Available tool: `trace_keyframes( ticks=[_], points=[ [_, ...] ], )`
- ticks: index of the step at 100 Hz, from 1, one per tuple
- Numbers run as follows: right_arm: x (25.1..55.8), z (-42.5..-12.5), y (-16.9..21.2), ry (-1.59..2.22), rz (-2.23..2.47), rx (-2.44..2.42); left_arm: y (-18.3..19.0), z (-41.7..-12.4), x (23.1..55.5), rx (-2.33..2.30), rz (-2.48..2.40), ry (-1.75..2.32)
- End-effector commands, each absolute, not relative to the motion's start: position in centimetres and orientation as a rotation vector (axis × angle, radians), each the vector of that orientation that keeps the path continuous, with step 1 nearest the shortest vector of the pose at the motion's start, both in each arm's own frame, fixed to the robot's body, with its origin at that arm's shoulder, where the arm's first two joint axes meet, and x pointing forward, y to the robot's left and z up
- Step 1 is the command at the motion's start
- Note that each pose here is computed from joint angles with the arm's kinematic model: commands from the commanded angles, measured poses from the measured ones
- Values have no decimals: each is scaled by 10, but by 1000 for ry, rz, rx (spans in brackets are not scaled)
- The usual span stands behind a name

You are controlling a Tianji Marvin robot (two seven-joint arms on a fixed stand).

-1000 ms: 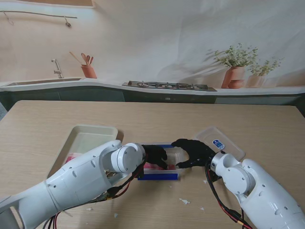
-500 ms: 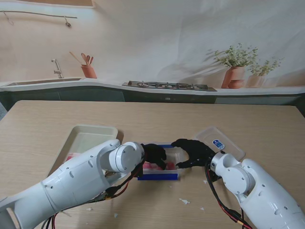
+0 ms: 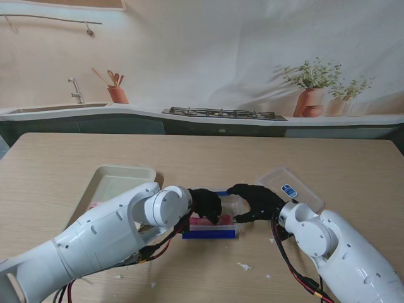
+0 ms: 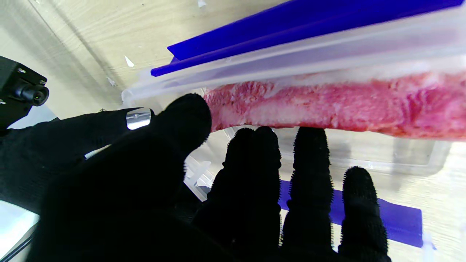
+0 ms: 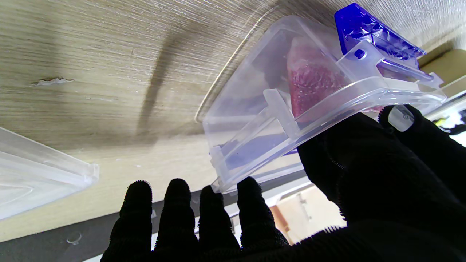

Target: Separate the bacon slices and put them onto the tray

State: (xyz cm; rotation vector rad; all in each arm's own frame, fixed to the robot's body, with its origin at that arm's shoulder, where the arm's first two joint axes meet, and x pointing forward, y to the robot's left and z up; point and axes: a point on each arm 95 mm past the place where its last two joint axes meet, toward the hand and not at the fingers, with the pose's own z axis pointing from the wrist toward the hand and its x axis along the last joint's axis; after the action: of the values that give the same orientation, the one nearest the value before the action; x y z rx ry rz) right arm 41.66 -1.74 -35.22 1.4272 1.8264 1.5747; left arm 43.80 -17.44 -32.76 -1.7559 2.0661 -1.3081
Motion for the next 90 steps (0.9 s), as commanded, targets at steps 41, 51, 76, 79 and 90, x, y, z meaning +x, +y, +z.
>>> trace_keyframes(
  ticks=[41, 51, 76, 79, 90],
  points=[
    [413, -357, -13, 1848, 1570, 1442, -175, -341, 435, -1630, -1232, 2193],
    [413, -357, -13, 1848, 1571, 1443, -175, -343, 435, -1609, -1225, 2206],
    [413, -357, -13, 1847, 1572, 1443, -175, -346, 436, -1556, -1217, 2231],
    [413, -356, -13, 1847, 1572, 1443, -174, -346, 436, -1544, -1217, 2234],
    [413, -356, -13, 1849, 1573, 1441, -174, -347, 437, -1488, -1218, 2252]
  ],
)
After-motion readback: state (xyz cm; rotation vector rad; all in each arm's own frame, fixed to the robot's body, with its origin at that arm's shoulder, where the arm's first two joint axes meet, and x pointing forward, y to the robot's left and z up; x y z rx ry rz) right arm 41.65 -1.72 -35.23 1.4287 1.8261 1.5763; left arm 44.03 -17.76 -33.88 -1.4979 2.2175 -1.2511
